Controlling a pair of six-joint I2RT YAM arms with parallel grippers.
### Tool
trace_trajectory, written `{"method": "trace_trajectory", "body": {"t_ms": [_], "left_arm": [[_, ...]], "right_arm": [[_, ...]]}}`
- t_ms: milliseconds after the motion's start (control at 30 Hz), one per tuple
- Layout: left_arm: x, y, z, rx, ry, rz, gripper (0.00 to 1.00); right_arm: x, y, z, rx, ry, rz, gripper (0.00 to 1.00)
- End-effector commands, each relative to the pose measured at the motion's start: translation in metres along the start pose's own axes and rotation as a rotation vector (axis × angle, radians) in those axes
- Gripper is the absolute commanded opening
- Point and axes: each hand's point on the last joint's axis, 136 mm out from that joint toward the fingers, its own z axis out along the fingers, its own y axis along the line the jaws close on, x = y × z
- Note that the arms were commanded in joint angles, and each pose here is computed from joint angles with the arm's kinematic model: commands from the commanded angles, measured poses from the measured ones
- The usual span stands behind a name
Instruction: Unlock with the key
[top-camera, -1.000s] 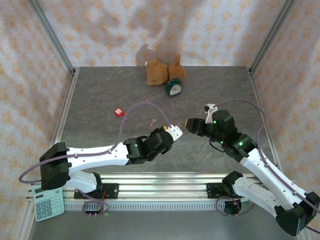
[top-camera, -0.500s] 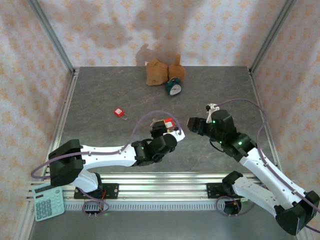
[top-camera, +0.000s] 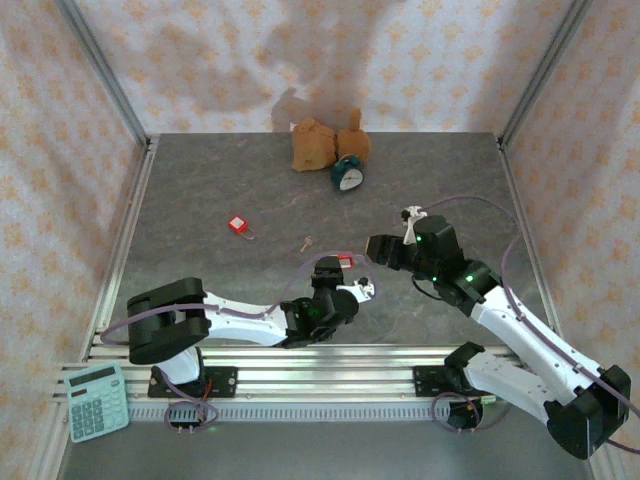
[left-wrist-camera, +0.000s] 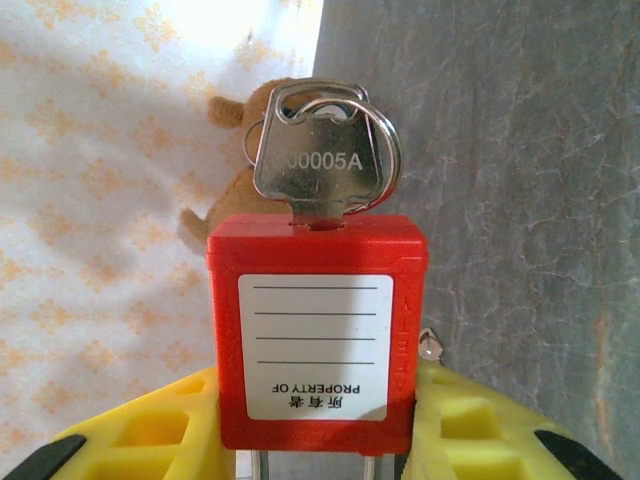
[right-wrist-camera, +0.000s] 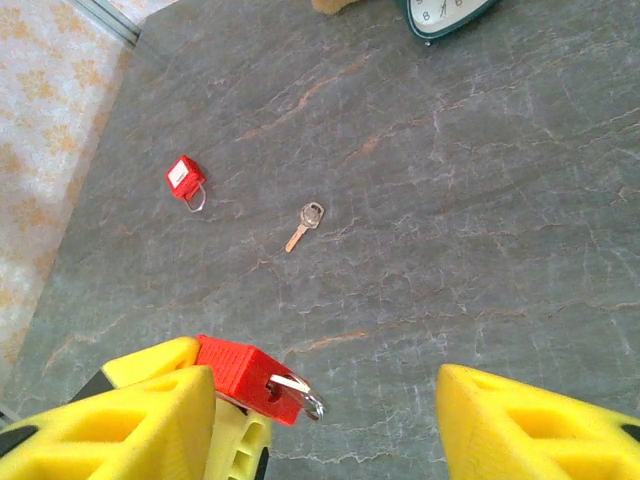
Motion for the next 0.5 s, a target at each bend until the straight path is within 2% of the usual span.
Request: {"method": "trace_trajectory", "body": {"t_ms": [0, 467], "left_arm": [[-0.004, 0.014, -0.002, -0.094, 0.004, -0.036, 0.35], [-0.01, 0.002, -0.002, -0.131, 0.011, 0.042, 0.36]], "right_arm": [[0.003, 0.001, 0.005, -0.022, 0.005, 0.001, 0.59], [0.022, -0.008, 0.023, 0.016, 0.114, -0.024, 0.59]]}}
